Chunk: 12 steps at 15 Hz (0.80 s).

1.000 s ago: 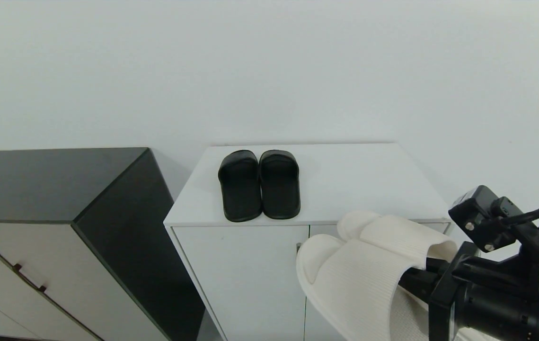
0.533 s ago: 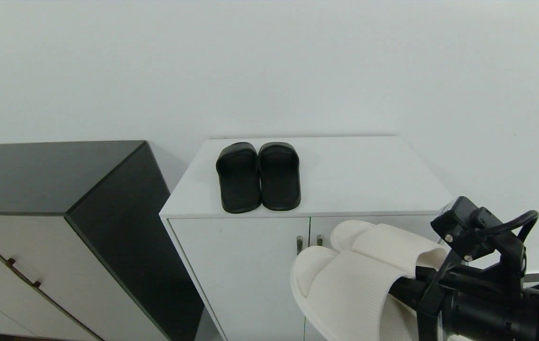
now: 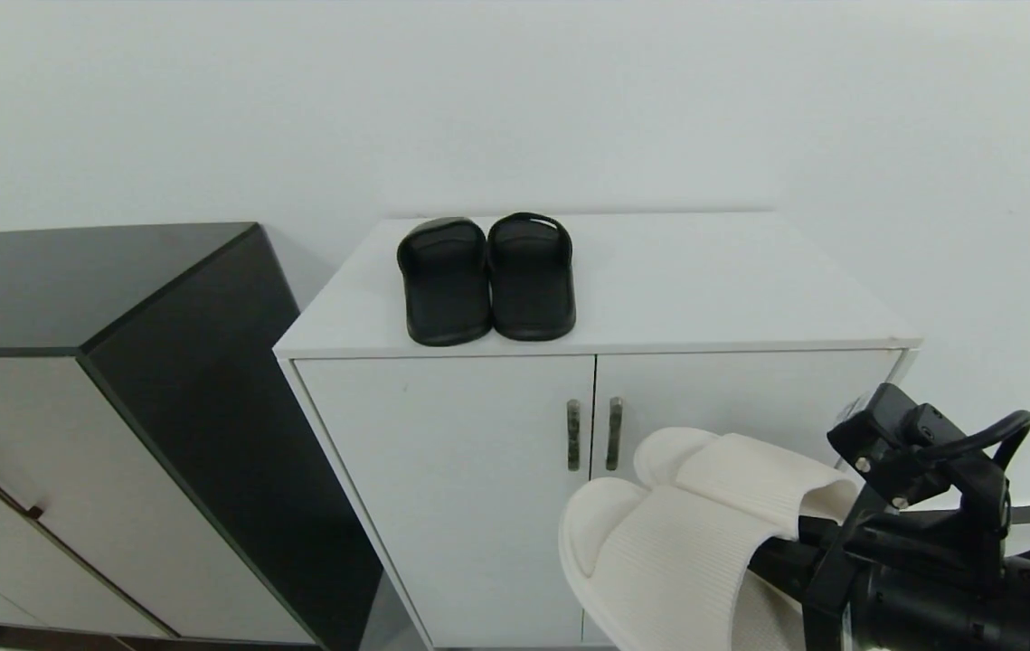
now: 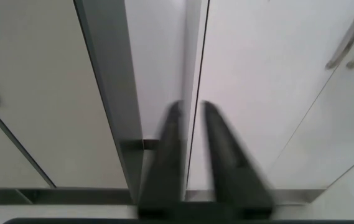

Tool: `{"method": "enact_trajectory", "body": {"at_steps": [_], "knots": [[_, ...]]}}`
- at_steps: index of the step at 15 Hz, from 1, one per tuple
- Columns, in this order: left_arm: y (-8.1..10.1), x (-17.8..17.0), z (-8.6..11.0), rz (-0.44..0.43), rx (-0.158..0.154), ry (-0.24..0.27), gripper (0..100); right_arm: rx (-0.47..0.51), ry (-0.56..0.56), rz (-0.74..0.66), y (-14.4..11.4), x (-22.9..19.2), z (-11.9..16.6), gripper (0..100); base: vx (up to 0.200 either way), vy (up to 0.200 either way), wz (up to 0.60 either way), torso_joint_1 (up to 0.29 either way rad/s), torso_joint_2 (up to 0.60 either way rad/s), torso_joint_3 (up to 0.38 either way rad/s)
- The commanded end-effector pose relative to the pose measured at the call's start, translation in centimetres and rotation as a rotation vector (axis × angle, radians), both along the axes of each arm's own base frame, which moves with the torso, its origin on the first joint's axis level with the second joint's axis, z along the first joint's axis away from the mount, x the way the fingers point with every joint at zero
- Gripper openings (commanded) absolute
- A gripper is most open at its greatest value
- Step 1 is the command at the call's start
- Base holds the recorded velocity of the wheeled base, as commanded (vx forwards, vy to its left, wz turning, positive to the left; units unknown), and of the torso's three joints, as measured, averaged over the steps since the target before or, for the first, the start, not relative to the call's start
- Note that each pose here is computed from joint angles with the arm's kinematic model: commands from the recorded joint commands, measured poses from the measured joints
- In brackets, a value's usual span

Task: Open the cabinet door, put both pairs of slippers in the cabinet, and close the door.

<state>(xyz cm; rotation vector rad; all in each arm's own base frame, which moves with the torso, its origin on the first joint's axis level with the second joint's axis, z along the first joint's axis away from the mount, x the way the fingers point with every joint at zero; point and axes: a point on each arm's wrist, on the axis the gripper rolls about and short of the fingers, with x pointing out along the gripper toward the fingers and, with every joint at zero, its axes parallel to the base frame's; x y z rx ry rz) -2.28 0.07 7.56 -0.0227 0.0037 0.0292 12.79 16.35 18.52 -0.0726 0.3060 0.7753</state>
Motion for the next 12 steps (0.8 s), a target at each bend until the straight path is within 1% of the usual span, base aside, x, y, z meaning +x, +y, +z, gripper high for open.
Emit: {"method": "enact_trajectory", "body": {"at_steps": [1, 2, 3, 6, 7, 12], "knots": [[0.0, -0.01, 0.03, 0.002, 0.0, -0.001, 100, 0.0, 0.0, 0.001, 0.06, 0.01, 0.0, 0, 0.0, 0.0, 0.0, -0.198, 0.51, 0.31], [0.0, 0.0, 0.0, 0.003, 0.006, -0.001, 100, -0.002, 0.001, 0.004, 0.09, -0.05, -0.04, 0, 0.0, 0.0, 0.0, -0.193, 0.5, 0.31], [0.0, 0.0, -0.04, 0.003, 0.021, 0.0, 100, 0.002, -0.002, 0.006, 0.04, -0.12, 0.06, 0, 0.0, 0.0, 0.0, -0.178, 0.51, 0.32], [-0.01, 0.0, 0.0, 0.0, 0.026, 0.0, 100, -0.006, 0.005, 0.007, -0.02, -0.17, -0.22, 0, 0.0, 0.0, 0.0, -0.168, 0.49, 0.321], [0.0, 0.0, -0.04, 0.001, 0.032, 0.0, 100, -0.005, 0.004, 0.009, 0.1, -0.09, -0.18, 0, 0.0, 0.0, 0.0, -0.149, 0.49, 0.31], [-0.04, 0.01, -0.04, -0.014, 0.041, 0.001, 100, -0.006, 0.007, 0.011, -0.1, -0.21, -0.33, 0, 0.0, 0.0, 0.0, -0.126, 0.47, 0.333]]}}
